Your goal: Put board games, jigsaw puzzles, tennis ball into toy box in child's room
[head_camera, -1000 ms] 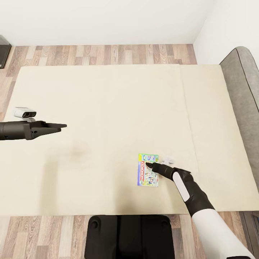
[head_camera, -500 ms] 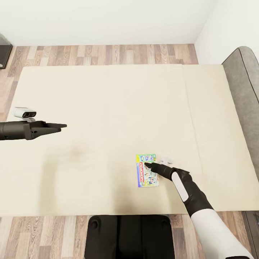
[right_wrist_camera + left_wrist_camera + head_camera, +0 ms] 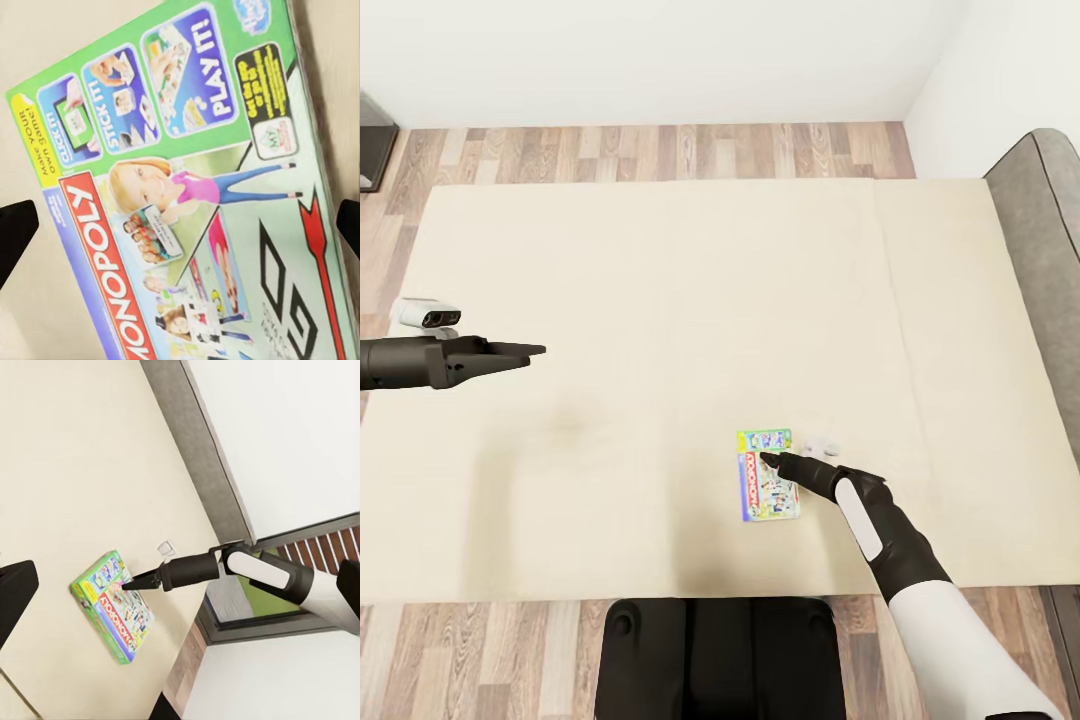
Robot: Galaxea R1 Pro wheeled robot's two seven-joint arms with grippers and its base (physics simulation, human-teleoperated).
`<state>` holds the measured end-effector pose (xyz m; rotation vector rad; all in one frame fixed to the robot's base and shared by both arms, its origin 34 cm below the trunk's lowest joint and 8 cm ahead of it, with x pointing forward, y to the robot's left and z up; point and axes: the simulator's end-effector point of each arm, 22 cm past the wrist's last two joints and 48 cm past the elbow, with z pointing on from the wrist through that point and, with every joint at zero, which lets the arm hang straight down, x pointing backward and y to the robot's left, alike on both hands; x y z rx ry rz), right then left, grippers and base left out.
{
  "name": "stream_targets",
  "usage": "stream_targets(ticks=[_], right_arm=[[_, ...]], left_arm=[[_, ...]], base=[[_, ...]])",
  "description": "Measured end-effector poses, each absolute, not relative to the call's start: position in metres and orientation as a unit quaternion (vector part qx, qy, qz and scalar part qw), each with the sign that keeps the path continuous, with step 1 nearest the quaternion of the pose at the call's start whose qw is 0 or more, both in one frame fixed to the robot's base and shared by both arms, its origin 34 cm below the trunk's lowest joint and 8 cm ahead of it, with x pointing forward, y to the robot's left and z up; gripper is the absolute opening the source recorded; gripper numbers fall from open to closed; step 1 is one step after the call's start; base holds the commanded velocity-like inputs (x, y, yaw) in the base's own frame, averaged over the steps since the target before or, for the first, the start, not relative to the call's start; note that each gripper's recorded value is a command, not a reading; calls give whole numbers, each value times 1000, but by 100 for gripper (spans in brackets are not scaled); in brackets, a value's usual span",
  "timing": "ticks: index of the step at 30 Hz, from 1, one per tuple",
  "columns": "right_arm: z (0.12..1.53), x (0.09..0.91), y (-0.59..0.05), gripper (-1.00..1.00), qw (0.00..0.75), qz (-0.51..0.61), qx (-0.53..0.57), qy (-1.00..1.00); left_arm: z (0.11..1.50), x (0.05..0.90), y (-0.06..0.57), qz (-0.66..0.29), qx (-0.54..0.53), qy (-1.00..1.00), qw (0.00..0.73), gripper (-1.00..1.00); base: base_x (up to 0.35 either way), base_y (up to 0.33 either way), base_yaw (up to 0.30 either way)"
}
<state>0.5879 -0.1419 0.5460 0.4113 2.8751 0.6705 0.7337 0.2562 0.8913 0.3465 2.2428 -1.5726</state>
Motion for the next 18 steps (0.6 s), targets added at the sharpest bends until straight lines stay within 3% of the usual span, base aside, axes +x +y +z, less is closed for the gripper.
stream_targets(ticks=[18], right_arm=[[546, 588, -142, 100, 81, 224, 137, 962]], left_arm=[[891, 734, 256, -559, 123, 798, 189, 100]], base=[[0, 43, 0]])
